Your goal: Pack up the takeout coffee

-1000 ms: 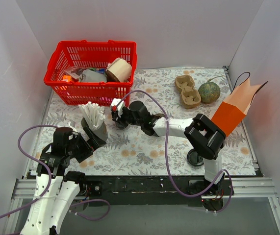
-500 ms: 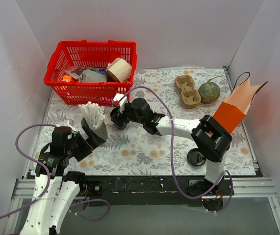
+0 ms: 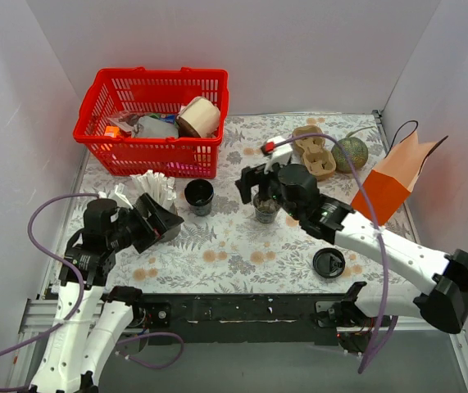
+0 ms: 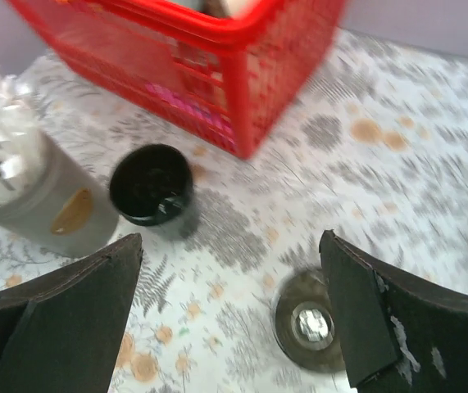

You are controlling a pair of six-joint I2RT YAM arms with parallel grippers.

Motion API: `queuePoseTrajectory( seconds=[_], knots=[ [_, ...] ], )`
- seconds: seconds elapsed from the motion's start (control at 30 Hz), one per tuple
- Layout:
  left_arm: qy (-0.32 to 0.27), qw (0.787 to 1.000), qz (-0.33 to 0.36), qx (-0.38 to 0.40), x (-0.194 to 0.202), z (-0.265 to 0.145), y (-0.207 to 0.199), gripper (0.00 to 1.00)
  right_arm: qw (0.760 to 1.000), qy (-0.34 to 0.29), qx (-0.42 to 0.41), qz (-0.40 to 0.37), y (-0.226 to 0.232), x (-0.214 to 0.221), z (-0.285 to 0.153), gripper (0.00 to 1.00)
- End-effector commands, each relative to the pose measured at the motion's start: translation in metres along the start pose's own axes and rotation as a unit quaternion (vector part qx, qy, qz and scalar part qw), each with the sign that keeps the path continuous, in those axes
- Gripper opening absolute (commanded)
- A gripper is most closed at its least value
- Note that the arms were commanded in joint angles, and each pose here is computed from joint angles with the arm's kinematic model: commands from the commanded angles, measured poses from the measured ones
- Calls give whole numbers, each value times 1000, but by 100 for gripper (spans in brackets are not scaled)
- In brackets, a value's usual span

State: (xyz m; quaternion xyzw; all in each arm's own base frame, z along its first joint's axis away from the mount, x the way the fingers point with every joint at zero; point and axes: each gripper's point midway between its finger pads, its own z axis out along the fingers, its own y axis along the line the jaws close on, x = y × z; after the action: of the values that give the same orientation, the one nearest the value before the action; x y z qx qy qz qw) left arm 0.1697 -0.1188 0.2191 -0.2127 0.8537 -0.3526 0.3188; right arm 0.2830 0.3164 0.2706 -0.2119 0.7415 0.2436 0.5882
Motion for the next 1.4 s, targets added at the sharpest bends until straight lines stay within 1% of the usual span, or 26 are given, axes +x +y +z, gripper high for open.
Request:
queuePoseTrajectory(
  seconds=[0.0,0.03,0.07,0.1,0.17,0.2,0.23,0.27,0.37,0.4,0.47,0.5,0.6,0.63,0.7,0.77,0.9,1.03,1.23,1.37],
  knots=[
    [18,998,2,67,-1,14,-23,98,977,92,167,99,-79,33,-53,96],
    [27,997,-1,76,1,16,-24,98,965,132,200,107,-94,51,-70,97],
    [28,996,1,84,2,19,-25,98,958,141,220,114,-106,57,-79,97],
    [30,996,0,89,2,20,-27,98,950,142,246,131,-128,58,-91,97],
    [34,993,-1,111,3,22,-33,98,927,196,283,147,-150,87,-118,98],
    [38,993,-1,113,5,23,-32,98,912,212,307,172,-167,95,-133,98],
    [39,993,0,115,5,23,-33,98,900,223,324,186,-174,103,-142,98],
    [36,993,1,110,4,25,-31,98,887,250,338,191,-178,120,-155,98],
    [37,993,2,112,6,26,-30,98,859,279,367,220,-190,143,-181,95],
    [39,993,3,109,8,28,-29,98,844,295,383,232,-195,152,-193,94],
    [41,994,5,102,10,31,-24,98,828,322,392,239,-197,168,-206,92],
    [42,995,4,95,11,34,-21,98,817,334,395,255,-198,174,-213,91],
    [58,994,2,91,19,42,-16,98,799,354,394,284,-193,194,-223,87],
    [60,995,2,85,19,45,-13,98,797,358,392,288,-192,198,-224,84],
    [61,995,11,82,21,46,-14,98,784,377,397,292,-189,212,-232,82],
    [60,995,14,84,21,49,-16,98,779,388,396,294,-186,220,-236,77],
    [87,992,21,91,36,58,-18,98,770,411,383,302,-177,233,-241,66],
    [98,991,30,91,45,64,-22,98,758,430,395,292,-177,243,-253,62],
    [106,989,47,89,53,69,-31,98,758,427,393,298,-177,251,-248,49],
    [108,989,49,86,56,70,-33,98,758,431,385,302,-176,255,-244,45]
  ],
)
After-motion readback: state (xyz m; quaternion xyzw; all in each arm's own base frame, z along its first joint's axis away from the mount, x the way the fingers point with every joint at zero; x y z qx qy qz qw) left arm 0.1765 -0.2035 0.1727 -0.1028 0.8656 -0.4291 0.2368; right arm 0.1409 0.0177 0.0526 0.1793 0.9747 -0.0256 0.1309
